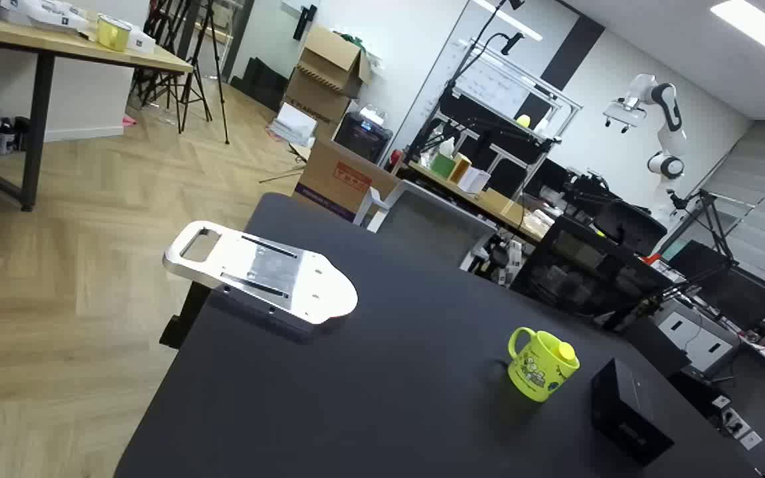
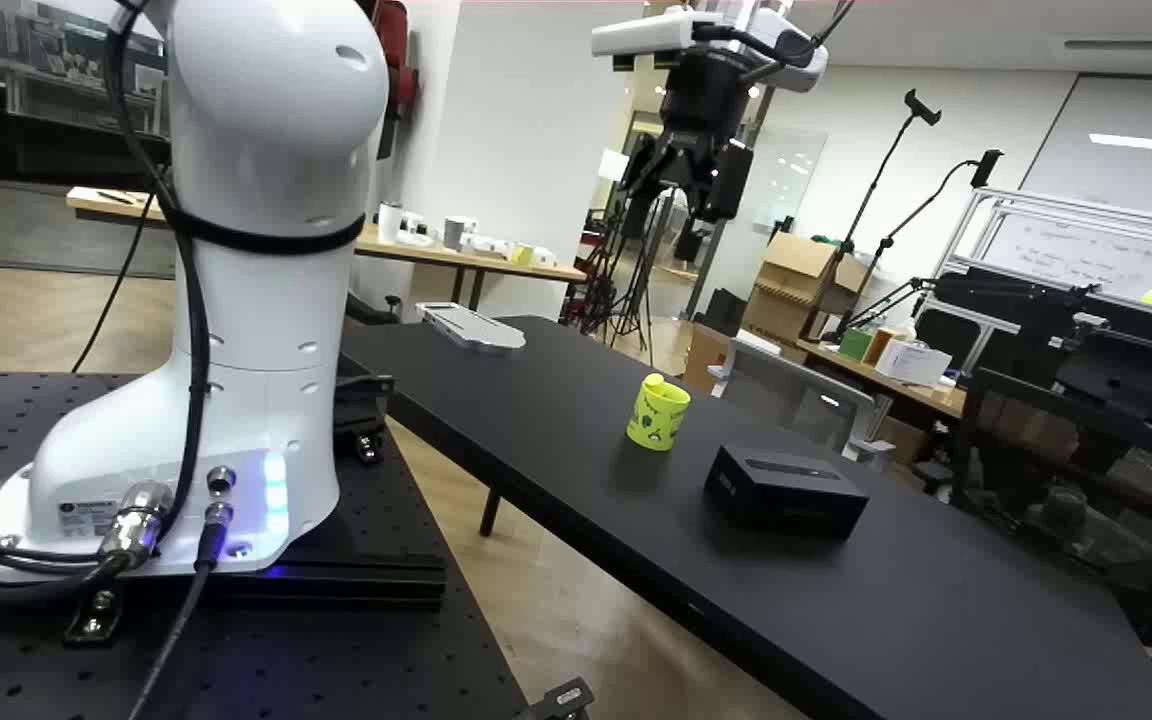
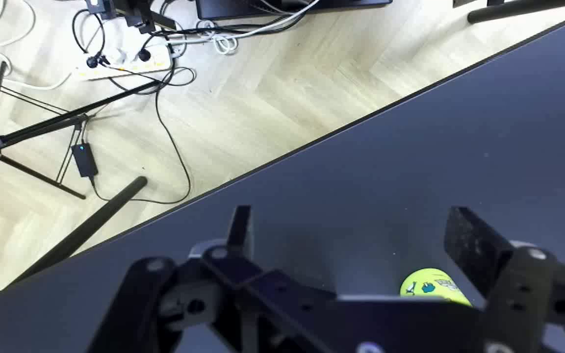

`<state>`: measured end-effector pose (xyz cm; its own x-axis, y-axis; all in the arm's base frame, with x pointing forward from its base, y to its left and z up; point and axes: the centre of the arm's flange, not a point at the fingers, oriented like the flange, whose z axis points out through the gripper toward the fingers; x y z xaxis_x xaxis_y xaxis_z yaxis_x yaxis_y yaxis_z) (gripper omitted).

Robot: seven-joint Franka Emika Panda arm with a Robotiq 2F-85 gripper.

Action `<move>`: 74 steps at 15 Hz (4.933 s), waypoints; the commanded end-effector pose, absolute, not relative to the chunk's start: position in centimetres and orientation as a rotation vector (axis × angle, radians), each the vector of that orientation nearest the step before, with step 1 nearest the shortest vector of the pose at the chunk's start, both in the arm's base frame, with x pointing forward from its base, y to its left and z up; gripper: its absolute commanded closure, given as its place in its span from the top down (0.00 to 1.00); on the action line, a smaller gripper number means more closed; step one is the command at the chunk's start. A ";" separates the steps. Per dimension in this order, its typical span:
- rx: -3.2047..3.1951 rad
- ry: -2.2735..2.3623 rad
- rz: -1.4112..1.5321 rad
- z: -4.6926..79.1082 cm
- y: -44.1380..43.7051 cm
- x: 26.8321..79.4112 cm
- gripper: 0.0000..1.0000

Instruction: Take the glue stick from the green cup and place it on the table

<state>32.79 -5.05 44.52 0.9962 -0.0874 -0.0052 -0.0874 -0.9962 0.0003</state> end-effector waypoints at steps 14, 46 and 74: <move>3.110 -0.339 0.032 43.0 -5.7 38.3 1.00; 3.195 -1.187 -0.682 20.5 5.5 65.5 1.00; 3.330 -0.813 -0.903 35.0 3.6 61.9 0.09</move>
